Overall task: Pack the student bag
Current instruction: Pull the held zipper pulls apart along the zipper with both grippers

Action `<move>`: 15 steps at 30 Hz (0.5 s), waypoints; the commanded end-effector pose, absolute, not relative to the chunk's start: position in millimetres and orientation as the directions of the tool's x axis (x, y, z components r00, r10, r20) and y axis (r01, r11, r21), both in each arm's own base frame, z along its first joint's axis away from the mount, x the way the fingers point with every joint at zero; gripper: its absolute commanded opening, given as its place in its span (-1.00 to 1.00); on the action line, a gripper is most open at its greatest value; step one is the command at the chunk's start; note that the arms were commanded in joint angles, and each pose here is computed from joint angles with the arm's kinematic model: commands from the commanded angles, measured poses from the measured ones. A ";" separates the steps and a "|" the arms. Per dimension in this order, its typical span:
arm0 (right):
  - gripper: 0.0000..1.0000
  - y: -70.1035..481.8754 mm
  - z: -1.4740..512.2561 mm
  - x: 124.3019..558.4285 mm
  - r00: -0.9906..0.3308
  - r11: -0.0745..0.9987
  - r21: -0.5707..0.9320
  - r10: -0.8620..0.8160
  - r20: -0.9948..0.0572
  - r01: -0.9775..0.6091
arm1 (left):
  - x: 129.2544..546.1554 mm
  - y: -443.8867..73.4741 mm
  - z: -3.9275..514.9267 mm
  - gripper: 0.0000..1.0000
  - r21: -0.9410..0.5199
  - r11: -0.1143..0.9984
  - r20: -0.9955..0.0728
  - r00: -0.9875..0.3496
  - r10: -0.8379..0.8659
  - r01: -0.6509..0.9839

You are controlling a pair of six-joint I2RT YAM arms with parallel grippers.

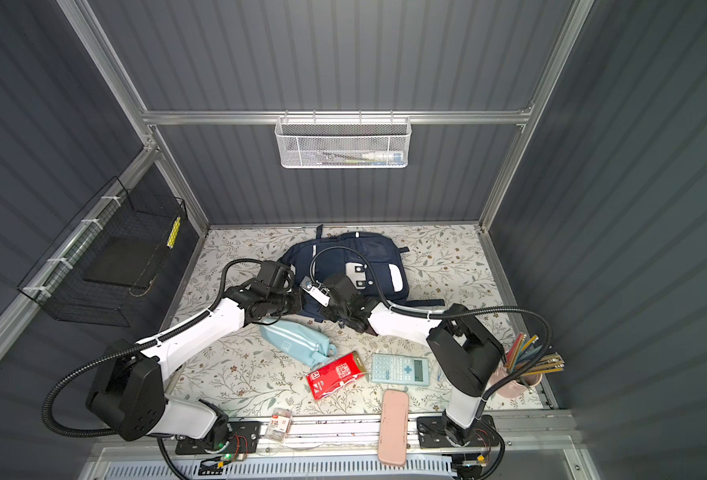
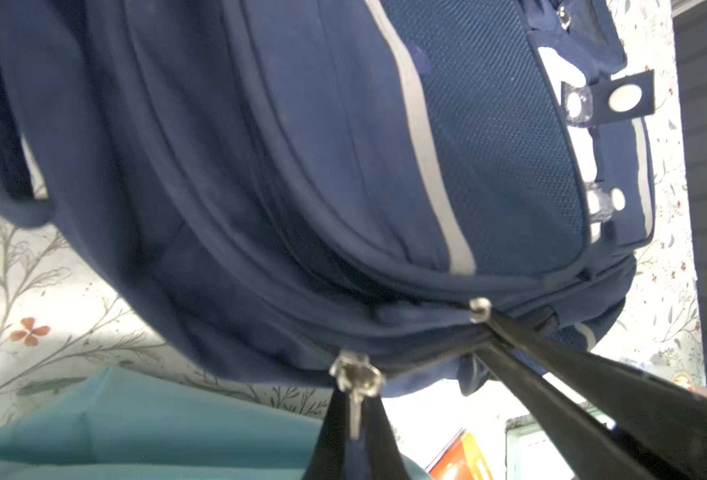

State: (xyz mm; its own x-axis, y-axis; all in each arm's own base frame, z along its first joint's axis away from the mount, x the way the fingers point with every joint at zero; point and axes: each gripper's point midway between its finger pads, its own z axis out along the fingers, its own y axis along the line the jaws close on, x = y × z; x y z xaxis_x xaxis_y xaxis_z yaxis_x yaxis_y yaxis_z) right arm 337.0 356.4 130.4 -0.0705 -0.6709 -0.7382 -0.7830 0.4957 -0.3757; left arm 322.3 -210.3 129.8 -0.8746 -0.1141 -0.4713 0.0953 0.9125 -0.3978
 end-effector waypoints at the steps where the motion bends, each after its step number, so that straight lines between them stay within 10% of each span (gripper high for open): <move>1: -1.00 329.5 119.2 323.2 -0.049 0.446 -0.434 -0.739 -0.671 -0.783 | 348.6 -200.7 146.0 -1.00 -0.394 0.917 -0.519 -0.840 -0.158 0.070; 15: -0.92 215.1 134.4 347.4 -0.135 0.580 -0.536 -0.746 -0.652 -0.613 | 408.4 -151.5 150.8 -1.00 -0.368 0.926 -0.575 -0.803 -0.155 0.085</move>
